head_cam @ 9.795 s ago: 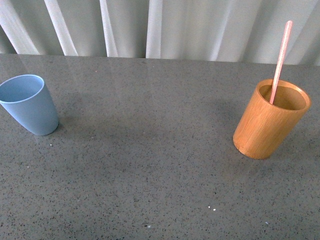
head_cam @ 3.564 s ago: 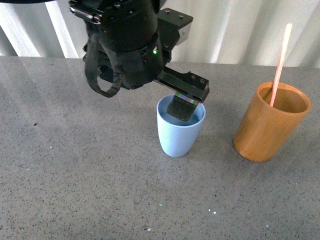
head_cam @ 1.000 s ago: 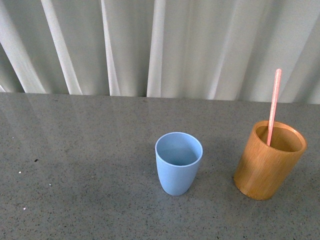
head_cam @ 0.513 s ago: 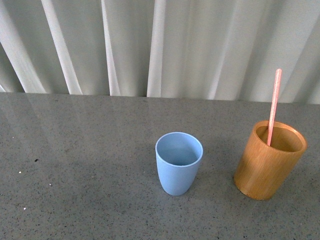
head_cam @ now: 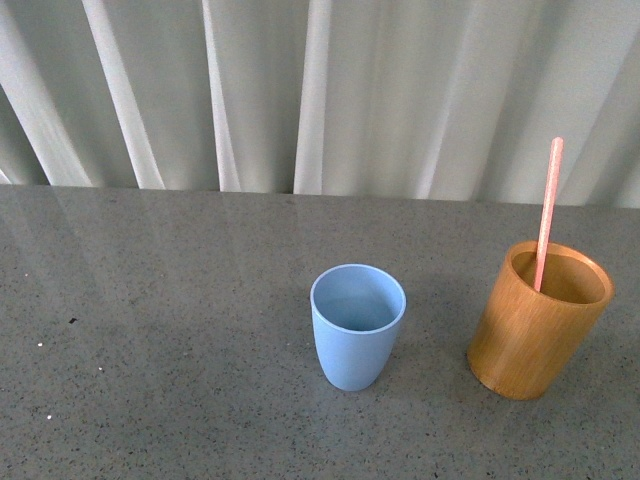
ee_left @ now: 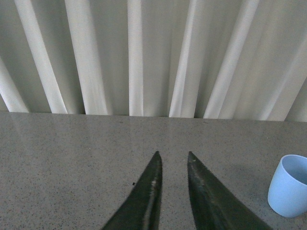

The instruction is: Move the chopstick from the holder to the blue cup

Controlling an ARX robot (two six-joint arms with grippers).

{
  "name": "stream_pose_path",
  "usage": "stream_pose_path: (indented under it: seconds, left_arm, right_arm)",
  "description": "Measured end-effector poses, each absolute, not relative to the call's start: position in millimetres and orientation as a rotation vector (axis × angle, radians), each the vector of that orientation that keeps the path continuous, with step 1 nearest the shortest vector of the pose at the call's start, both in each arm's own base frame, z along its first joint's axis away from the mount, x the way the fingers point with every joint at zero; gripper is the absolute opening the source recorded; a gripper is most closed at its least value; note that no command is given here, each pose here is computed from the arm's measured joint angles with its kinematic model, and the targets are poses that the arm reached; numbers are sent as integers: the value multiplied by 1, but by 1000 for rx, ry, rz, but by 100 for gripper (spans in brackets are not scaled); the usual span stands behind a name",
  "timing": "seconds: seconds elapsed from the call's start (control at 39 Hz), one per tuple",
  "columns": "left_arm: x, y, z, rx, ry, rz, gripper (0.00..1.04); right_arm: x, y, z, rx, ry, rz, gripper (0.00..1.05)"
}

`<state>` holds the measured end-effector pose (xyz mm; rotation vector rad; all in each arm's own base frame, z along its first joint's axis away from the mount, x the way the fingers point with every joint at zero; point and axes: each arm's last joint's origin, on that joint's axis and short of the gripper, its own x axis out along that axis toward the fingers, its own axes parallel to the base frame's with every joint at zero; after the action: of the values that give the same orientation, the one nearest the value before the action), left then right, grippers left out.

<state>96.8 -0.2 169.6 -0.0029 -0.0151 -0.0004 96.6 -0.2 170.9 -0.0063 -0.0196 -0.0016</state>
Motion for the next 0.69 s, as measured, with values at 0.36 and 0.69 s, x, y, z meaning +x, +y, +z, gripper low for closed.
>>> stream_pose_path:
  seconds: [0.36, 0.69]
  left_arm:
    - [97, 0, 170, -3, -15, 0, 91]
    - [97, 0, 170, -3, -15, 0, 98]
  right_arm:
    - [97, 0, 171, -6, -20, -2, 95]
    - [97, 0, 171, -6, -20, -1, 95]
